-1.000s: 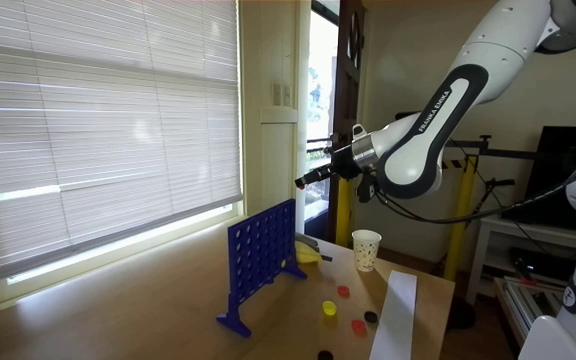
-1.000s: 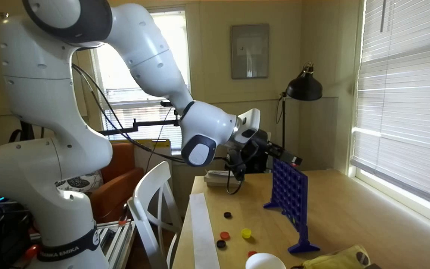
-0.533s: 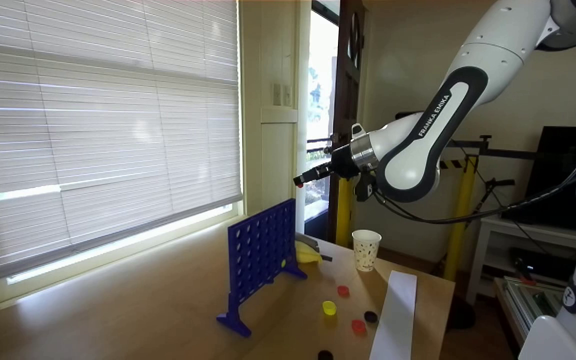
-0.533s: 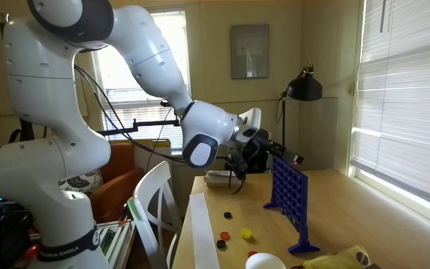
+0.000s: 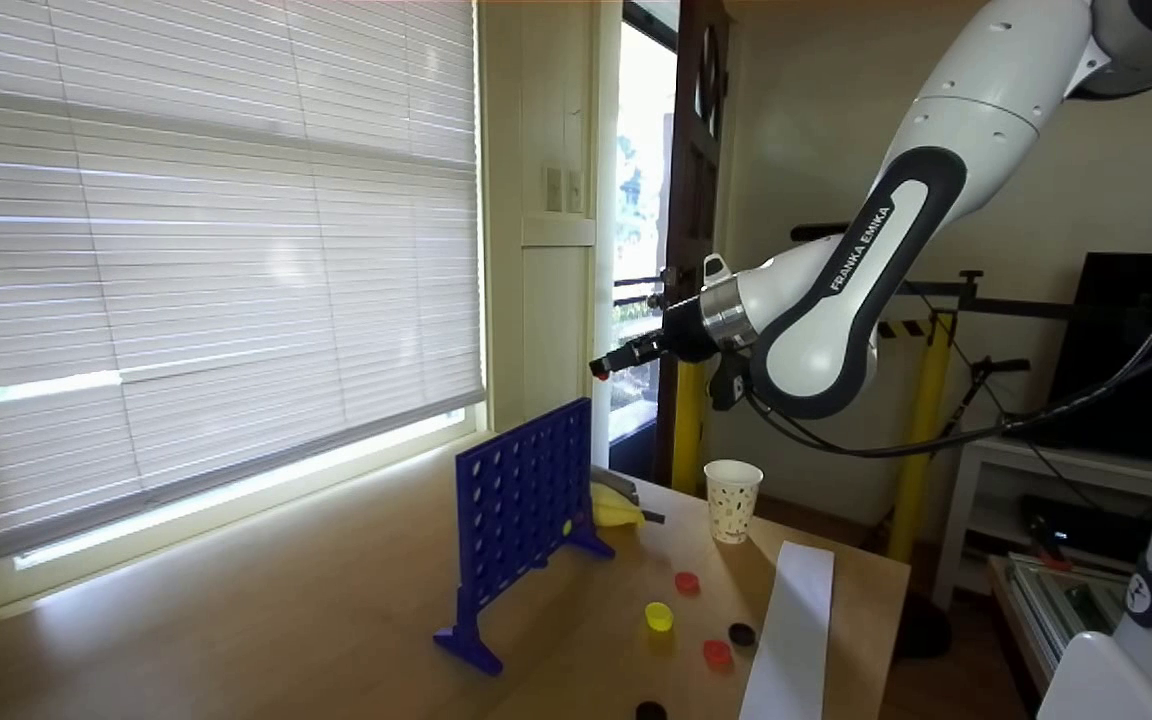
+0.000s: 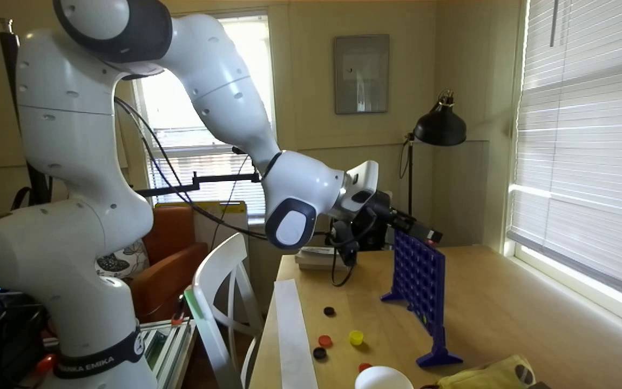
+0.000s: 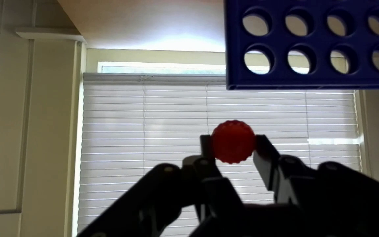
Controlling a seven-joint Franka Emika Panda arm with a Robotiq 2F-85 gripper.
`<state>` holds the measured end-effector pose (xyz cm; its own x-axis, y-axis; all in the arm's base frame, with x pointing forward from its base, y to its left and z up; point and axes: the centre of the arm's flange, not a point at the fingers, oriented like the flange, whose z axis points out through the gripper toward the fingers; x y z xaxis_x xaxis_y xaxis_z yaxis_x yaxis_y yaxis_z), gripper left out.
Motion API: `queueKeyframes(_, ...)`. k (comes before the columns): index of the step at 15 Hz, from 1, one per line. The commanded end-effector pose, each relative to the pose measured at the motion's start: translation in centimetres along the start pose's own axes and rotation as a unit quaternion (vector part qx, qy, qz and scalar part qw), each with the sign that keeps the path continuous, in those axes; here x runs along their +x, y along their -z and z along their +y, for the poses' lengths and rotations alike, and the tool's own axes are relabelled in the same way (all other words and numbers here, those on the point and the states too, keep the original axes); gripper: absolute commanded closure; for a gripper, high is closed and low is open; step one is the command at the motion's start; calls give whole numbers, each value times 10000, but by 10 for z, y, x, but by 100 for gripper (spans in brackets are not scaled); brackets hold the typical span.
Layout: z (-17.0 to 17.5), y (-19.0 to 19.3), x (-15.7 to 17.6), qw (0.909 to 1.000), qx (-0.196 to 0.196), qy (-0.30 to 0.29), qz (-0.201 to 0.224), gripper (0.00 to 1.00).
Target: Pick up the orange object and put it in the blue object
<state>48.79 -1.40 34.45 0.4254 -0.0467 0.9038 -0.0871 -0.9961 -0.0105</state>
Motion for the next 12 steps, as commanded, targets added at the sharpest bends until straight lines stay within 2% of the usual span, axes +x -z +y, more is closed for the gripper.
queueKeyframes(1, -14, -6, -5, 9999, 13, -31, 127, 90)
queueKeyframes(12, -28, -31, -10, 9995, 24, 140, 296, 90)
